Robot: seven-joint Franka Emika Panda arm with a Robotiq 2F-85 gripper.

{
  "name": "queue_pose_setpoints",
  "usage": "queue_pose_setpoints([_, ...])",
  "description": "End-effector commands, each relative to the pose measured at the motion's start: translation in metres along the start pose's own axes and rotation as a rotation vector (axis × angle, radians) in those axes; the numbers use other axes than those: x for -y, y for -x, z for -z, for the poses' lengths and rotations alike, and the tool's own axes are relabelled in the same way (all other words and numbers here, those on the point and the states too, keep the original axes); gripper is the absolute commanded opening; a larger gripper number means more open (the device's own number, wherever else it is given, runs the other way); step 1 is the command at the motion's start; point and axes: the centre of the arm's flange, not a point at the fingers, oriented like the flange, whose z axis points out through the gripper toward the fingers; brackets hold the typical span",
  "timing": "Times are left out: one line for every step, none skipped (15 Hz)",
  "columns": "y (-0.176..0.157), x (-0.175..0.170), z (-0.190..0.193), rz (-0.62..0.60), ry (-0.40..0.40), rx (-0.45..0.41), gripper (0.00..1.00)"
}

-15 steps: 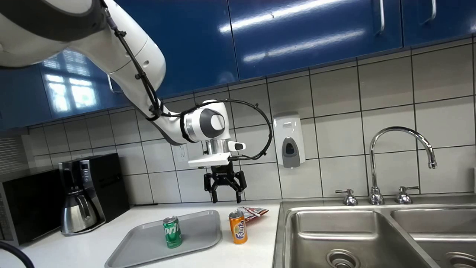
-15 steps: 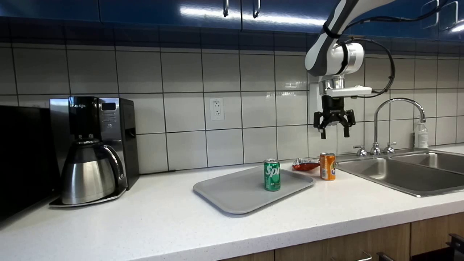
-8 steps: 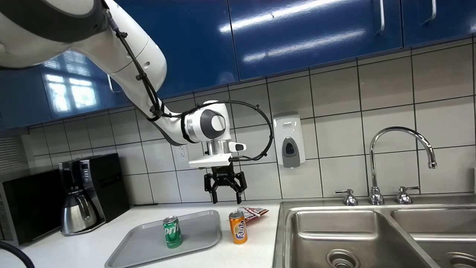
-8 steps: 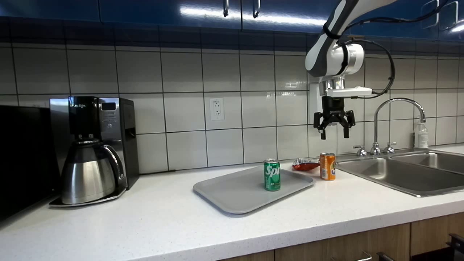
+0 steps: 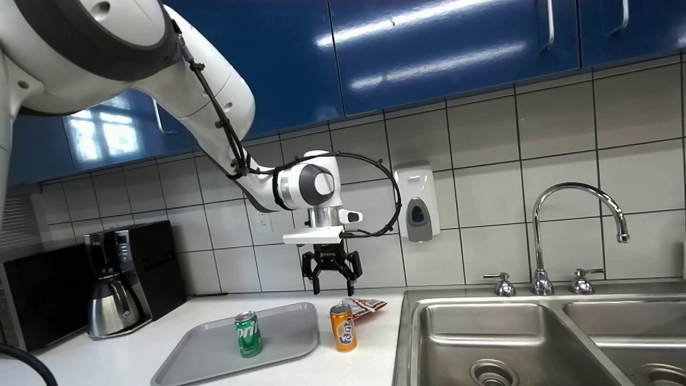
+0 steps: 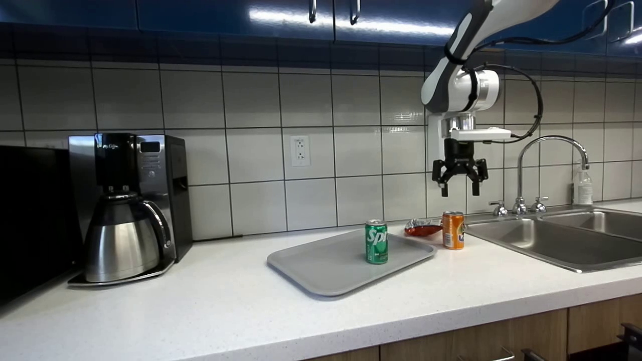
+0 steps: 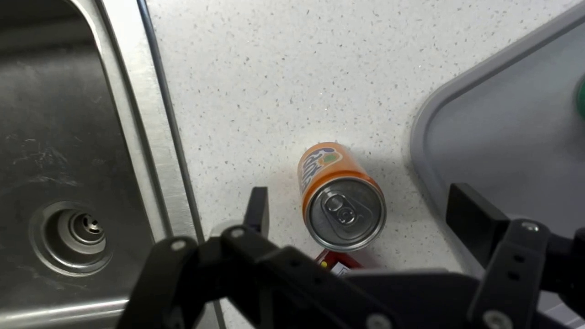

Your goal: Put the green and orange cans on the tray

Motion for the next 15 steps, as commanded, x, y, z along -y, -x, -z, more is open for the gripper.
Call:
queue_pose_setpoints([0.000,0.000,0.000,0.000,0.000,-0.001,1.00])
queue_pose_setpoints([-0.001,0.000,0.001,0.000,0.000,-0.002,1.00])
queue_pose_setpoints([-0.001,0.000,0.001,0.000,0.000,-0.003,1.00])
queue_pose_setpoints([-0.001,0.000,0.001,0.000,0.000,-0.003,1.00])
queue_pose_setpoints([-0.001,0.000,0.001,0.000,0.000,-0.003,1.00])
queue_pose_setpoints([-0.001,0.000,0.001,0.000,0.000,-0.003,1.00])
queue_pose_setpoints([-0.001,0.000,0.001,0.000,0.000,-0.003,1.00])
queue_pose_setpoints([-0.001,0.000,0.001,0.000,0.000,-0.003,1.00])
queue_pose_setpoints([-0.001,0.000,0.001,0.001,0.000,-0.003,1.00])
queue_pose_setpoints([-0.001,0.000,0.001,0.001,0.000,-0.003,1.00])
queue_pose_setpoints([-0.001,0.000,0.001,0.001,0.000,-0.003,1.00])
queue_pose_setpoints([-0.005,-0.003,0.000,0.002,-0.001,-0.002,1.00])
queue_pose_setpoints([-0.008,-0.005,-0.001,0.007,0.000,0.000,1.00])
queue_pose_setpoints([-0.011,-0.007,-0.003,0.009,0.006,0.000,1.00])
queue_pose_setpoints([-0.012,-0.008,-0.004,0.014,0.011,-0.001,1.00])
